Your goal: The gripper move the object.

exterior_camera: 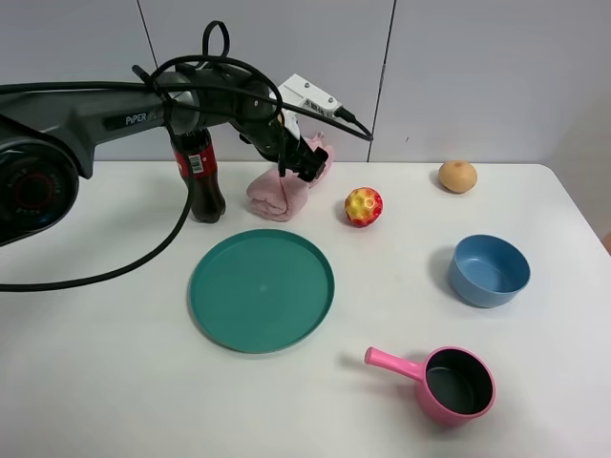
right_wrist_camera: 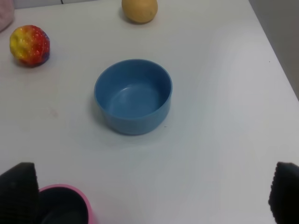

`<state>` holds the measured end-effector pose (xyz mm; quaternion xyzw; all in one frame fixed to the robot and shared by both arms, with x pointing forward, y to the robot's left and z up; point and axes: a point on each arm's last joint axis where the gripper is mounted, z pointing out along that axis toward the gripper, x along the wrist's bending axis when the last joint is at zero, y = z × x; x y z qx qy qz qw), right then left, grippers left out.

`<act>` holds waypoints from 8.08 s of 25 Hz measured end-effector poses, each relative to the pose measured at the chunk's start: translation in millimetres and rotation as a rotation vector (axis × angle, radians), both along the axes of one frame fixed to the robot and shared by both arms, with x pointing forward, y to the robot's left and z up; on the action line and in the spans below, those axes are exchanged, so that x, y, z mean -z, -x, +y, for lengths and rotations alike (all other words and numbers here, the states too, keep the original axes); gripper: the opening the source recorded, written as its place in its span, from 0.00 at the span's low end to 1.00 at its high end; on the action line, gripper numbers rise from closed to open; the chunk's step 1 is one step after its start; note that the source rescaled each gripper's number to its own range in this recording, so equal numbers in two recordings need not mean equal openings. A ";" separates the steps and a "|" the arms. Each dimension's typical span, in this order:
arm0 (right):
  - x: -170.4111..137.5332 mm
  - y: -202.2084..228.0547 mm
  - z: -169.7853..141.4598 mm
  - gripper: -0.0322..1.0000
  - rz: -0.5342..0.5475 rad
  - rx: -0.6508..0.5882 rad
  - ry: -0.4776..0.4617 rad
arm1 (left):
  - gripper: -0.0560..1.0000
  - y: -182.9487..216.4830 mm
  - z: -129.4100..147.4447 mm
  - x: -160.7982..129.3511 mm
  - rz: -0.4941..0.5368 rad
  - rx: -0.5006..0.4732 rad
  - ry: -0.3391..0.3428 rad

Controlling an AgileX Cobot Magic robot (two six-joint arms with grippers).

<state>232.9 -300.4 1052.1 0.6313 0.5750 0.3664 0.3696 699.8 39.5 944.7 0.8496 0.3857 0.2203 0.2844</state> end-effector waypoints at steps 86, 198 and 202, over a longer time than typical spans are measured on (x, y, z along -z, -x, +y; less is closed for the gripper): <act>-0.1 0.0 0.0 1.00 -0.001 0.000 0.000 | 0.06 136.7 -131.2 -113.5 0.536 -0.073 0.607; -0.1 0.0 0.0 1.00 -0.001 0.000 0.000 | 0.96 148.3 80.7 -228.5 -0.371 0.035 0.135; -0.1 0.0 0.0 1.00 -0.001 0.000 0.000 | 0.96 147.9 147.4 -255.9 -0.426 -0.138 0.108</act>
